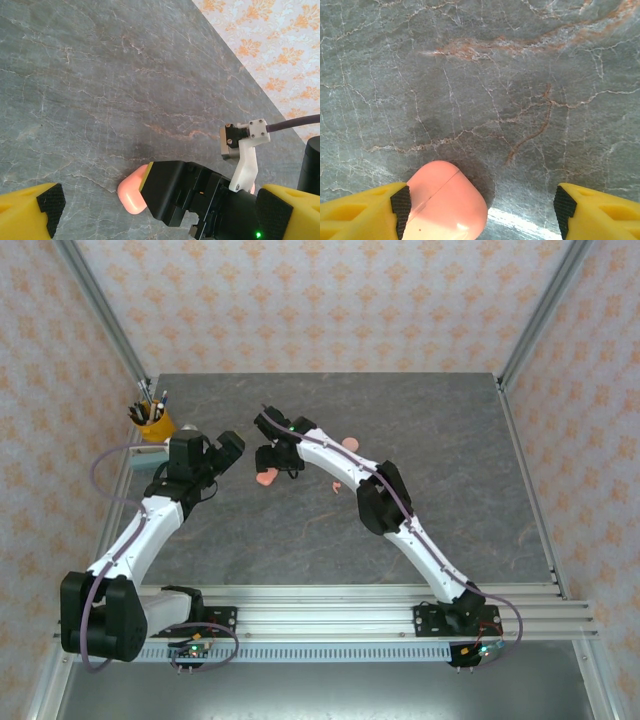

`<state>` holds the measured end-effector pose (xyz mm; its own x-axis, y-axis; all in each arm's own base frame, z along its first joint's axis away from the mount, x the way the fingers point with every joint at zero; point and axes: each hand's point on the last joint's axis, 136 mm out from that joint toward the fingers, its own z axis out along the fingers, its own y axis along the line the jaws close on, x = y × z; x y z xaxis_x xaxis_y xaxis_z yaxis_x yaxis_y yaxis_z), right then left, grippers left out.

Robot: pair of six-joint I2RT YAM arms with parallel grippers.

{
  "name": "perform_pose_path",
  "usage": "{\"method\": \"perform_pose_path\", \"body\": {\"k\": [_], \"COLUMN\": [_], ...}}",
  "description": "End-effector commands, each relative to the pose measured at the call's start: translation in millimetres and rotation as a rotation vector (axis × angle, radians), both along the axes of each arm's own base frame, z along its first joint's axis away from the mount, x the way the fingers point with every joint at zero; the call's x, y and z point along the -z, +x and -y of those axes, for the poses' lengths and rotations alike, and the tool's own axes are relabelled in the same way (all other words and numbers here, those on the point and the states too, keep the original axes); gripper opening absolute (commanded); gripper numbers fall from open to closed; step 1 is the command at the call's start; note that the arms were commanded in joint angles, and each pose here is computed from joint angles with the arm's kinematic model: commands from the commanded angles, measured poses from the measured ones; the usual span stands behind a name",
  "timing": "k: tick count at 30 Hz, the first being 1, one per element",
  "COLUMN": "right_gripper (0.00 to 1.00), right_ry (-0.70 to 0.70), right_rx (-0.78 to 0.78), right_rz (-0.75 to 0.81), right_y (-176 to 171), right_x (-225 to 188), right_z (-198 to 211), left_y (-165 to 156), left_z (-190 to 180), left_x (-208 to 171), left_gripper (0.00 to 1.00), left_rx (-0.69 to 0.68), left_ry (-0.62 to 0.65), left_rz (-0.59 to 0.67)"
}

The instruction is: Insert the wireless bluetooth earbuds into the charging case

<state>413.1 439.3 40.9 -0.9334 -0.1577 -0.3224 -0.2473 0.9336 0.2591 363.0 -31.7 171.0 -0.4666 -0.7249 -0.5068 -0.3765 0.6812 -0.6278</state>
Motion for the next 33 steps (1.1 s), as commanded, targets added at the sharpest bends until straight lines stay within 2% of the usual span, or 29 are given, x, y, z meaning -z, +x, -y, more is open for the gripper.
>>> {"method": "perform_pose_path", "body": {"k": [1, 6, 11, 12, 16, 19, 23, 27, 33], "right_gripper": [0.74, 0.69, 0.66, 0.67, 0.82, 0.87, 0.88, 0.88, 0.89], "right_ry": [-0.098, -0.156, -0.142, -0.120, -0.021, -0.006, 0.009, -0.086, -0.225], "right_rx": [-0.016, -0.008, 0.034, 0.041, 0.033, -0.042, -0.222, -0.354, -0.456], "right_rz": [-0.025, -0.040, -0.041, -0.036, 0.019, 0.034, 0.002, -0.008, 0.011], "right_y": [-13.5, -33.2, -49.7, -52.1, -55.7, -59.7, -73.4, -79.9, -81.1], "right_x": [11.0, 4.9, -17.2, -25.7, -61.9, -71.4, -65.2, -51.5, -34.1], "right_z": [13.8, 35.2, 54.3, 54.9, 51.7, 48.6, 34.5, 33.0, 36.7], "left_y": [6.5, 9.6, 11.3, 11.8, 14.1, 15.5, 18.2, 21.9, 33.8], "left_z": [0.4, 4.2, 6.6, 8.3, 12.8, 15.2, 15.2, 11.4, 7.3], "left_x": [-10.1, -10.1, -12.6, -12.9, -16.8, -20.6, -29.8, -39.8, -54.9], "left_gripper": [1.00, 1.00, 1.00, 1.00, 1.00, 1.00, 1.00, 1.00, 1.00], "left_rx": [0.015, 0.027, 0.033, 0.041, 0.062, 0.079, 0.093, 0.095, 0.088], "left_ry": [-0.001, -0.021, -0.035, -0.042, -0.057, -0.057, -0.037, -0.005, -0.023], "left_rz": [0.012, 0.012, 0.020, 0.021, 0.032, 0.037, 0.053, 0.055, 0.078]}}
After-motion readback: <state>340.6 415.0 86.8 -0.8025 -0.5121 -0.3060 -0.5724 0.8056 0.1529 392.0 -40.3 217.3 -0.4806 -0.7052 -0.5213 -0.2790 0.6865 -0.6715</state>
